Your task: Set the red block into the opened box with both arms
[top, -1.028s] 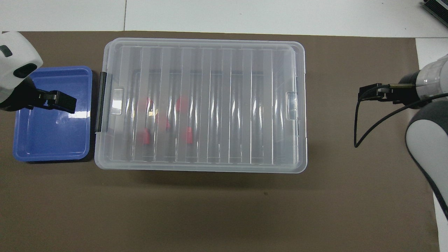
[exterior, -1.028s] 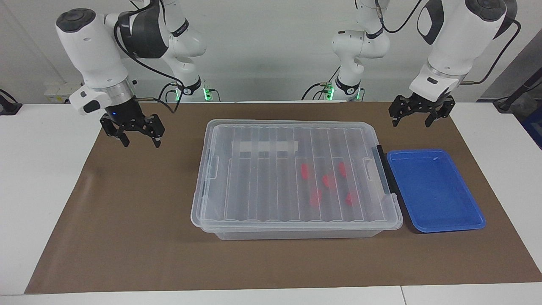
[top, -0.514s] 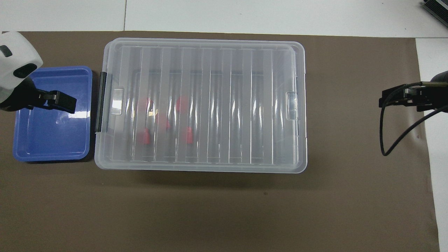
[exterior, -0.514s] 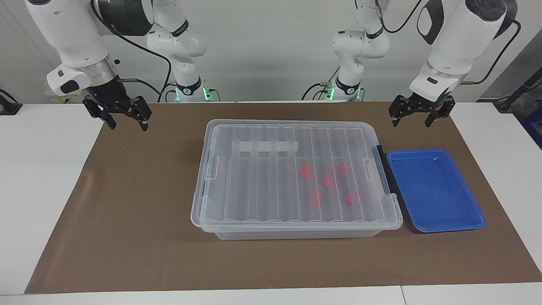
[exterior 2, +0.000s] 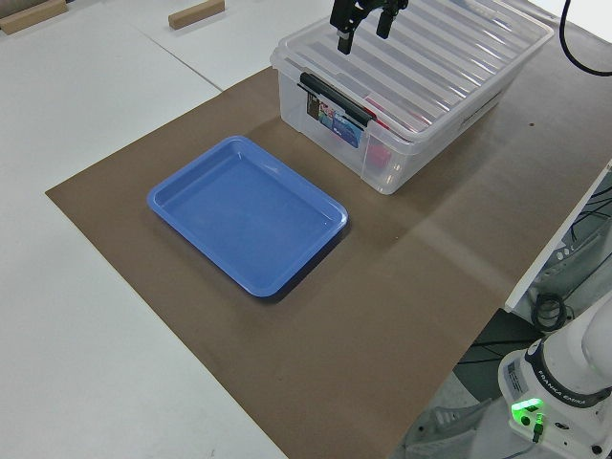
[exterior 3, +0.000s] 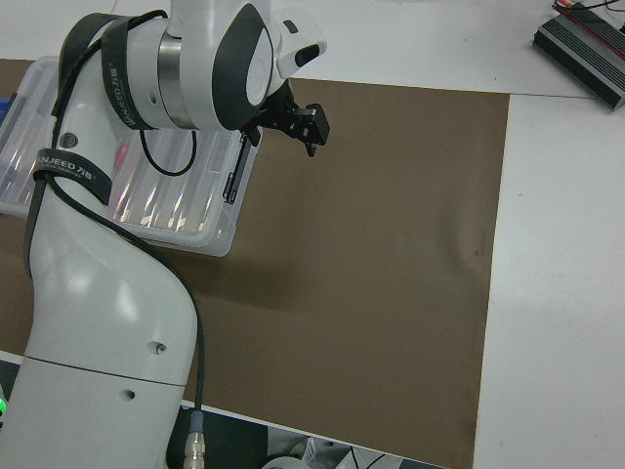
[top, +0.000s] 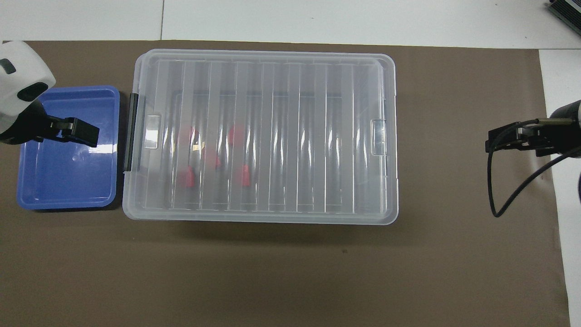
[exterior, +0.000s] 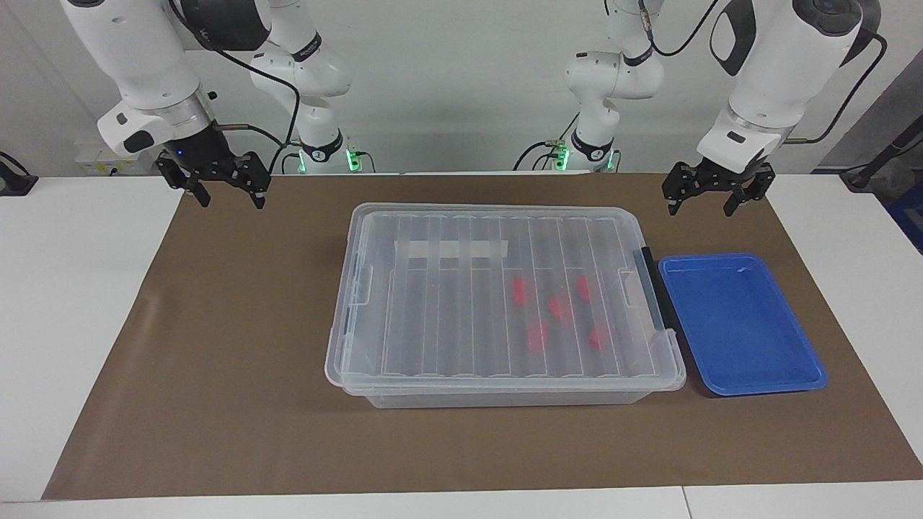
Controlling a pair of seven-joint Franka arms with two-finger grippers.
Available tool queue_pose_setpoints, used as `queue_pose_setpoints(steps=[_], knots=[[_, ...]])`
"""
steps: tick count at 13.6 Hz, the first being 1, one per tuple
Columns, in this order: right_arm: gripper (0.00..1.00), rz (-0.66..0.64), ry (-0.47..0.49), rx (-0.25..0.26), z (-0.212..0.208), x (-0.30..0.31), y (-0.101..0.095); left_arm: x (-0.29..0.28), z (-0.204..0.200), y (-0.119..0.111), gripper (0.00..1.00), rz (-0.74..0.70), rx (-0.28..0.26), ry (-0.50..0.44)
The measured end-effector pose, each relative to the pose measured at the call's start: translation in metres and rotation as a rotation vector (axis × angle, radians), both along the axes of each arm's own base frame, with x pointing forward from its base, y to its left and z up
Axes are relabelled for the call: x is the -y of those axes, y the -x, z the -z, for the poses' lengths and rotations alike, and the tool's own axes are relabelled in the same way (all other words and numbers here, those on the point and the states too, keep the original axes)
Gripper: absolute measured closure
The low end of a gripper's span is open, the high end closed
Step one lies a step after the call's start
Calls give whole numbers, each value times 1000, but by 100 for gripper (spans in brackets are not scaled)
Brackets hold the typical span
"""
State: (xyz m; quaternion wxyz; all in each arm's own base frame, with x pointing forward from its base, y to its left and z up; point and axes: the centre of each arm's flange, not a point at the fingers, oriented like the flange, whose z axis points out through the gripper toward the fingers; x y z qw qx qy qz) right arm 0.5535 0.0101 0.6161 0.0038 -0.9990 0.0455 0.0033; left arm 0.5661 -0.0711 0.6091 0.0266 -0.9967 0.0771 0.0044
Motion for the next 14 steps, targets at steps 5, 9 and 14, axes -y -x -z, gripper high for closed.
queue_pose_setpoints(steps=[5, 9, 14], knots=[[2, -35, 36, 2, 0, -15, 0, 0, 0, 0, 0, 0, 0, 0], [2, -35, 36, 2, 0, -15, 0, 0, 0, 0, 0, 0, 0, 0], [1, -35, 36, 2, 0, -15, 0, 0, 0, 0, 0, 0, 0, 0]])
